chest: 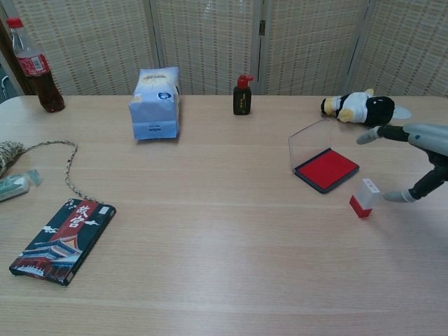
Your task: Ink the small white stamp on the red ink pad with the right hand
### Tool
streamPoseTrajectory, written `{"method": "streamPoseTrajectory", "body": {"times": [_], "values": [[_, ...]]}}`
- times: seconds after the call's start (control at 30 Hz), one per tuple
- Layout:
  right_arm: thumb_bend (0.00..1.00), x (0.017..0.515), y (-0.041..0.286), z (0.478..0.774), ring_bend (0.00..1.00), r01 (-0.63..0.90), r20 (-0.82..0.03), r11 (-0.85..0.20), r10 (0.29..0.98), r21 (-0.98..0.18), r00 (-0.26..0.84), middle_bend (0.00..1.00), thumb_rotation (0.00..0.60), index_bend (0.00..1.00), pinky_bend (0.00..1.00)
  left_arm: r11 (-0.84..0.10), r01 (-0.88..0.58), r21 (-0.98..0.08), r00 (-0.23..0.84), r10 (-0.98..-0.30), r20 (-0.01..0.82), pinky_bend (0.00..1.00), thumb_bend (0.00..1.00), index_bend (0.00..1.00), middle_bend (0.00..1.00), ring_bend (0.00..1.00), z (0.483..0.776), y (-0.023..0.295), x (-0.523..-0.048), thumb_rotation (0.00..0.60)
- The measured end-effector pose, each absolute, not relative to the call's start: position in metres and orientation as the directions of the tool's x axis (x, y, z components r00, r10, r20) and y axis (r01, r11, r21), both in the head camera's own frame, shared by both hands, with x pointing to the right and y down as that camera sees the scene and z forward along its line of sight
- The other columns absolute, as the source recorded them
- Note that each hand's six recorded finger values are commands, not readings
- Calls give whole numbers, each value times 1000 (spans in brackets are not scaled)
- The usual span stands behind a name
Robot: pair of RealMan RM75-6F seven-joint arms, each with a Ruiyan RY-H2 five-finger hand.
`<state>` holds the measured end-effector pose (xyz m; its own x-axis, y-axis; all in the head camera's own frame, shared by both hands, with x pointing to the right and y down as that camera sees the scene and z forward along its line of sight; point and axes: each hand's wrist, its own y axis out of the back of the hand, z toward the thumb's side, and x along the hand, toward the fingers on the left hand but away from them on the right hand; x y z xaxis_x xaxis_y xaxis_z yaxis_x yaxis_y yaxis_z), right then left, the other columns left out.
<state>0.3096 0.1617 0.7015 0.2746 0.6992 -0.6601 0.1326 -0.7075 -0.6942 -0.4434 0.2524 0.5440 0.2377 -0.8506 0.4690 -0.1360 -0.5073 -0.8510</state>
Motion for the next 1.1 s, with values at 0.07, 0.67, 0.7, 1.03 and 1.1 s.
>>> {"method": "streamPoseTrajectory", "body": {"times": [0.07, 0.67, 0.7, 1.03, 1.1], "values": [[191, 321, 168, 689, 0, 120, -637, -682, 722, -722, 269, 0, 600, 83, 0, -510, -134, -850, 230, -850, 474, 99, 336, 0, 0, 0, 544, 253, -445, 600], [190, 433, 207, 600, 0, 41, -487, -485, 872, -874, -56, 0, 600, 82, 0, -513, -123, -850, 226, -848, 479, 99, 336, 0, 0, 0, 546, 251, -440, 600], [190, 436, 206, 598, 0, 44, -486, -484, 871, -874, -69, 0, 600, 82, 0, -511, -125, -850, 231, -849, 476, 99, 336, 0, 0, 0, 545, 252, -439, 600], [189, 435, 207, 594, 0, 44, -491, -490, 868, -871, -71, 0, 600, 82, 0, -534, -98, -840, 245, -831, 499, 99, 336, 0, 0, 0, 553, 253, -436, 600], [189, 435, 207, 595, 0, 42, -492, -491, 867, -870, -71, 0, 600, 82, 0, -536, -95, -839, 245, -829, 502, 99, 336, 0, 0, 0, 554, 254, -435, 600]]}}
